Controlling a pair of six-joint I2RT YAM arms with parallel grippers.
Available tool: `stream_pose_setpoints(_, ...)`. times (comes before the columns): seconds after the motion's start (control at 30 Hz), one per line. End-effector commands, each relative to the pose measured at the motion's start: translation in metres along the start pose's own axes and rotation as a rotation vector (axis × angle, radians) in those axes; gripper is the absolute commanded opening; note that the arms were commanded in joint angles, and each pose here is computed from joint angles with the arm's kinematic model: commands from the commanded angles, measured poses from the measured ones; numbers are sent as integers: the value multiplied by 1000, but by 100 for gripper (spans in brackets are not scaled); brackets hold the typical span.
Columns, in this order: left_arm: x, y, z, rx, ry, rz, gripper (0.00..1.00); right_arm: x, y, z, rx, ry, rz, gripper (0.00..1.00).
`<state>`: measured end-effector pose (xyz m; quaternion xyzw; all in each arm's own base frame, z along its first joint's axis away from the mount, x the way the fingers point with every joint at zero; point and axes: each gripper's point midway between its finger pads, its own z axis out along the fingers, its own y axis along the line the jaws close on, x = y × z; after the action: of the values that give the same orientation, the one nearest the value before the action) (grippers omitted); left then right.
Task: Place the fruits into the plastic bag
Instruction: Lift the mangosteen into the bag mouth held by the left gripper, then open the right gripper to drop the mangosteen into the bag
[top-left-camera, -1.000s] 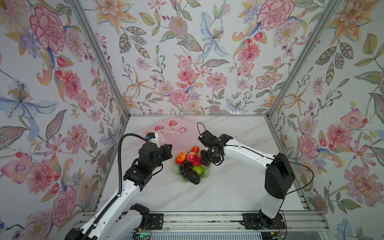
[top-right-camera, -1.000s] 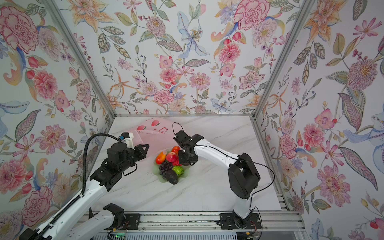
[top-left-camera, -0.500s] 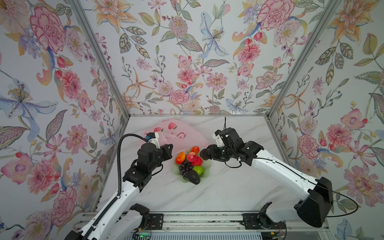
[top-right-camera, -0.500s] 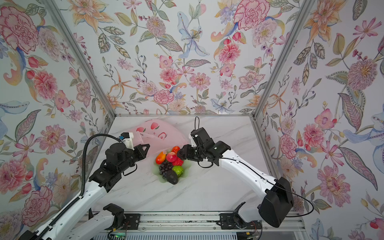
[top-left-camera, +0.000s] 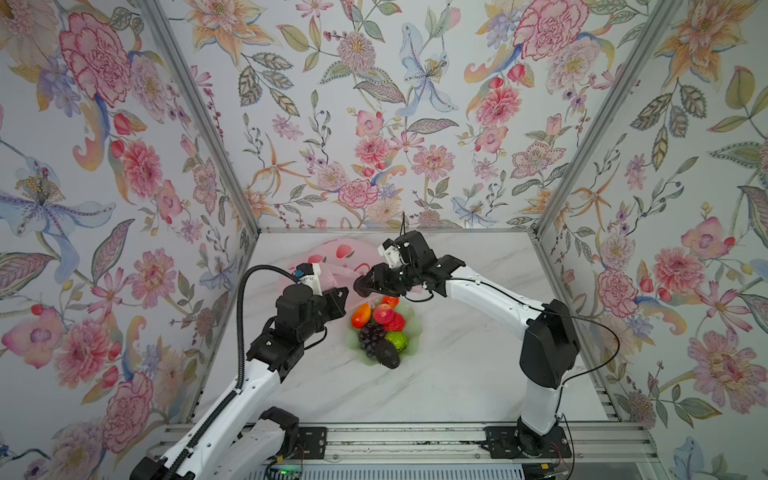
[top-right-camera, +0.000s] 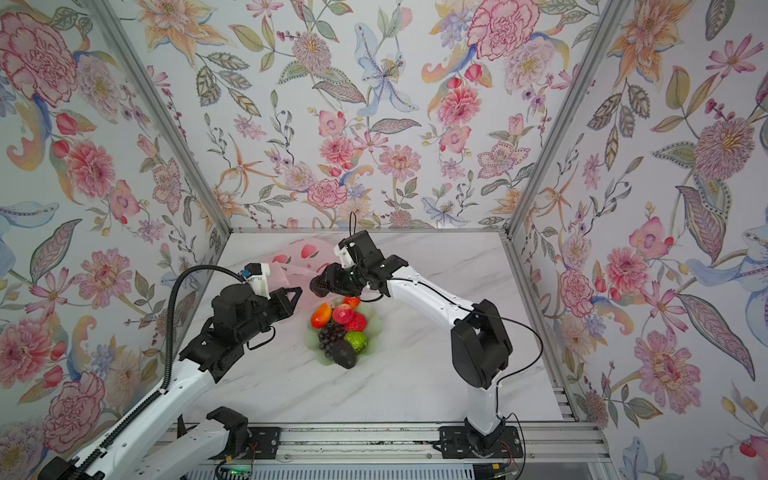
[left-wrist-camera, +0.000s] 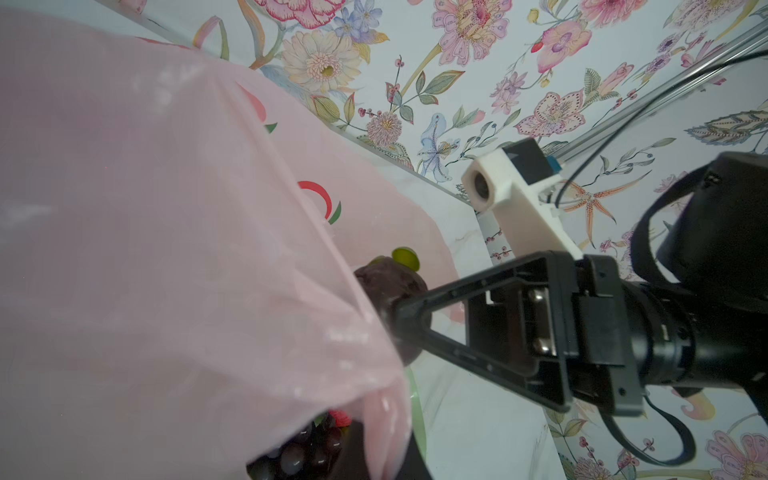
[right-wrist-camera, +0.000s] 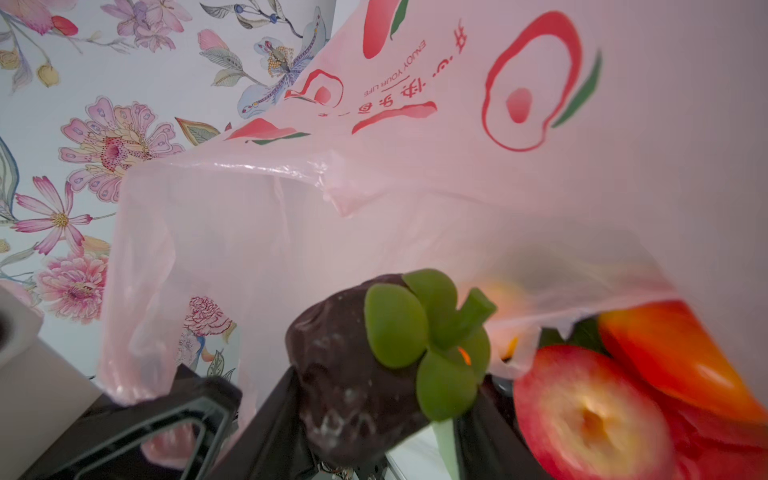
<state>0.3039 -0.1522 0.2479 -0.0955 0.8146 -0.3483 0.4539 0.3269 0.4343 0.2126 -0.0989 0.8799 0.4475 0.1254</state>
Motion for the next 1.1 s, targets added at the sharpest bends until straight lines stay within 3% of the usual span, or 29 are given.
stream_pose_setpoints(0.0,-26,-16,-1,35,-57,24,0,5,10,19,-42,63,-23,38)
stream_pose_setpoints(0.27,-38,-22,10,38,-60,2,0,0,-6,49,-23,85,-10,38)
stream_pose_setpoints(0.5,-44,-36,15,102,-61,-17,0,-36,-52,66,48,44,125,43)
stream_pose_setpoints(0.77,-43,-36,19,135,-51,-51,0,-112,-55,60,6,-105,178,75)
stream_pose_setpoints(0.8,-43,-35,19,133,-51,-54,0,-119,-46,57,-15,-120,168,82)
stream_pose_setpoints(0.83,-43,-34,19,132,-52,-56,0,-125,-37,54,-31,-135,155,99)
stream_pose_setpoints(0.9,-43,-31,19,129,-54,-58,0,-148,-39,33,-43,-186,161,99)
stream_pose_setpoints(1.07,-45,-22,20,110,-60,-61,0,-144,-20,11,-46,-188,133,99)
